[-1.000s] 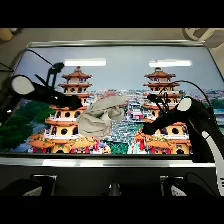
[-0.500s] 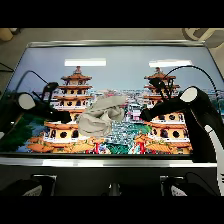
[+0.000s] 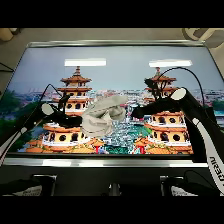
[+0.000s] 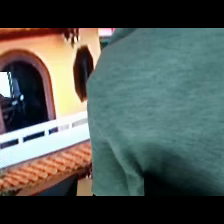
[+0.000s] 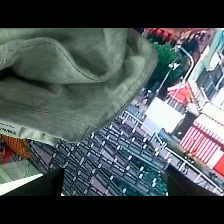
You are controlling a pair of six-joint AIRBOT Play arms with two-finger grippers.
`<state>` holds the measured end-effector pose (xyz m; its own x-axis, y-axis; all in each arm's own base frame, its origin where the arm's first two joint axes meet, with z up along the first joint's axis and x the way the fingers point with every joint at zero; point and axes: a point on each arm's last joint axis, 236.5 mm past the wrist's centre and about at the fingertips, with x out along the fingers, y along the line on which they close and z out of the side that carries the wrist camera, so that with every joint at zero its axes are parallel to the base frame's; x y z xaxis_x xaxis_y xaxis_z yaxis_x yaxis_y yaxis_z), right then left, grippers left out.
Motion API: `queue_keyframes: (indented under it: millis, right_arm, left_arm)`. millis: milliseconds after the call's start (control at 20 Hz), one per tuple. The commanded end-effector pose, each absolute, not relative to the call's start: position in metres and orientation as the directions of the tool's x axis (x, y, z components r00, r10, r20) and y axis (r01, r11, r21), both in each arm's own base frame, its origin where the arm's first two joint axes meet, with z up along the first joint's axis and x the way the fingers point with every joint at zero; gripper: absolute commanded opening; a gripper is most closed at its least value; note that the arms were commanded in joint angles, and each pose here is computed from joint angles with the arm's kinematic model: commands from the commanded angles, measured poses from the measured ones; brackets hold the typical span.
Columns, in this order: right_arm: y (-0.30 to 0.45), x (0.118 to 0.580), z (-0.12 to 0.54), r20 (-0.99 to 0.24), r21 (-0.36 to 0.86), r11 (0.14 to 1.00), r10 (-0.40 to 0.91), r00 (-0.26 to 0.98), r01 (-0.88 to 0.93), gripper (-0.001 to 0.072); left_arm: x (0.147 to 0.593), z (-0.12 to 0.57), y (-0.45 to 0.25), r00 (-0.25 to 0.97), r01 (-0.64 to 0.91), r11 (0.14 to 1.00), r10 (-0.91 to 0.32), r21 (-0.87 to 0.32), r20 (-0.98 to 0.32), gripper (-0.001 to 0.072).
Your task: Fold the shirts.
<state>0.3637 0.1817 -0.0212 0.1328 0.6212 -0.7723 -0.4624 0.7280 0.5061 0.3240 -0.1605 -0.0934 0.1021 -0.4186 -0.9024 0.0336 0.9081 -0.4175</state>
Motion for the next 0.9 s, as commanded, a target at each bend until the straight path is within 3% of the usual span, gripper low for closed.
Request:
queue_keyframes:
  millis: [0, 100, 400, 450, 500, 600, 650, 850]
  right_arm:
    - [0.214, 0.354, -0.042, -0.742, 0.586, 0.685, 0.668, 0.052, -0.434, 0.0707]
    - [0.235, 0.355, -0.051, -0.721, 0.616, 0.669, 0.692, 0.046, -0.416, 0.0707]
    - [0.252, 0.381, -0.063, -0.685, 0.652, 0.688, 0.714, 0.14, -0.317, 0.0699]
    - [0.254, 0.38, -0.067, -0.681, 0.667, 0.685, 0.72, 0.132, -0.294, 0.0649]
    - [0.255, 0.38, -0.071, -0.678, 0.677, 0.682, 0.724, 0.126, -0.277, 0.0518]
    - [0.255, 0.38, -0.074, -0.68, 0.682, 0.684, 0.723, 0.122, -0.258, 0.0105]
    - [0.256, 0.38, -0.073, -0.677, 0.684, 0.682, 0.725, 0.122, -0.259, 0.003]
    - [0.252, 0.38, -0.038, -0.675, 0.606, 0.658, 0.723, 0.147, -0.447, 0.0028]
  left_arm:
    - [0.34, -0.1, -0.161, 0.159, 0.037, 0.907, -0.419, -0.419, -0.894, 0.0319]
    - [0.341, -0.1, -0.161, 0.165, 0.038, 0.908, -0.418, -0.418, -0.893, 0.0039]
    - [0.343, -0.09, -0.162, 0.187, 0.117, 0.906, -0.423, -0.408, -0.886, 0.0024]
    - [0.344, -0.086, -0.162, 0.198, 0.128, 0.905, -0.425, -0.407, -0.883, 0.0023]
    - [0.346, -0.081, -0.162, 0.208, 0.133, 0.904, -0.427, -0.407, -0.88, 0.0023]
    - [0.348, -0.071, -0.162, 0.232, 0.164, 0.9, -0.432, -0.403, -0.871, 0.0023]
    - [0.349, -0.065, -0.162, 0.246, 0.178, 0.899, -0.434, -0.4, -0.867, 0.0023]
    - [0.357, -0.026, -0.162, 0.341, 0.224, 0.893, -0.447, -0.39, -0.827, 0.0021]
